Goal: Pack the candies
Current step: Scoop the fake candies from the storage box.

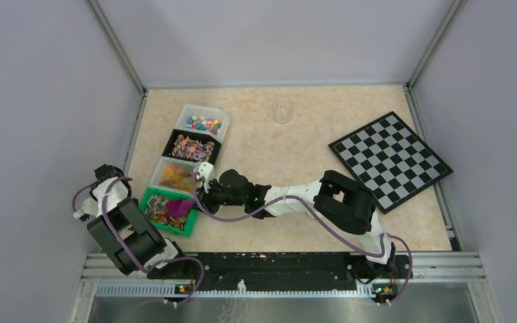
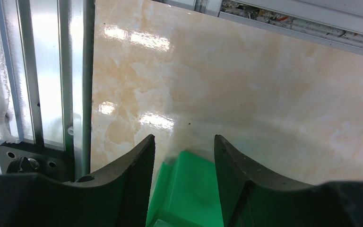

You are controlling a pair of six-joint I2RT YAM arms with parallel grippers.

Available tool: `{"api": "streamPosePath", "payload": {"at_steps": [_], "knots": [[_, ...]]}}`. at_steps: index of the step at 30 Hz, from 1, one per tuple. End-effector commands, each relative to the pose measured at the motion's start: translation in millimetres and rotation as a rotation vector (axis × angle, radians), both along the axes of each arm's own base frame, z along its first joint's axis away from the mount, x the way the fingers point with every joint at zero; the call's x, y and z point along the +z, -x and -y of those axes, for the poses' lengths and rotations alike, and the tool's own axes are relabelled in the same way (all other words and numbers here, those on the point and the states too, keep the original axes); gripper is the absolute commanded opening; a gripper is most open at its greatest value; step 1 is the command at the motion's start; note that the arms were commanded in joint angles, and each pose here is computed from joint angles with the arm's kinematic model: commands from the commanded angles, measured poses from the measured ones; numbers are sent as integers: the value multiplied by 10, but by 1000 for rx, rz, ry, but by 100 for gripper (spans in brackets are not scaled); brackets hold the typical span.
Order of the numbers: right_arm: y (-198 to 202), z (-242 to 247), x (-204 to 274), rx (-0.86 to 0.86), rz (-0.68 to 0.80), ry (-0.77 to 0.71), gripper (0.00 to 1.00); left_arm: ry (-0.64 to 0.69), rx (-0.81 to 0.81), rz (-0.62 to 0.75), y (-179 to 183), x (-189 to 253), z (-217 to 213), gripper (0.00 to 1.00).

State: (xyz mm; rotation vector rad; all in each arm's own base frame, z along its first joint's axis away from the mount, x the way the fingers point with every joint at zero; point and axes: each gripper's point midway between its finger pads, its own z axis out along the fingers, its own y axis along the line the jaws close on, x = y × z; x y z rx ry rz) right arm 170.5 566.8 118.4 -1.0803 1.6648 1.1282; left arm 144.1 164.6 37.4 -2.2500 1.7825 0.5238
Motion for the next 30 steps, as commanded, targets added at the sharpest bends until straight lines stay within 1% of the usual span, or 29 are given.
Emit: {"api": "streamPosePath", "payload": {"at_steps": [1,6,10,13,18,23,29,30], "knots": [[-54,-78,63,5,-11,-84,0,137,-34,-41,89,-136,296,54],[-91,4,96,-1,-24,-121,0,124,-29,-54,91,-89,257,56],[-100,79,153,7,-7,-165,0,93,-23,-52,88,-10,201,58],[-92,117,155,13,16,-178,0,81,-22,-47,77,25,178,62],[-122,159,205,5,51,-200,0,82,-21,-48,76,28,177,65],[-129,198,289,3,73,-240,0,63,-31,-34,61,88,153,80],[-108,245,324,10,87,-270,0,-3,-37,11,11,305,63,97],[-109,256,328,10,89,-274,0,-14,-39,17,8,333,50,98]]}}
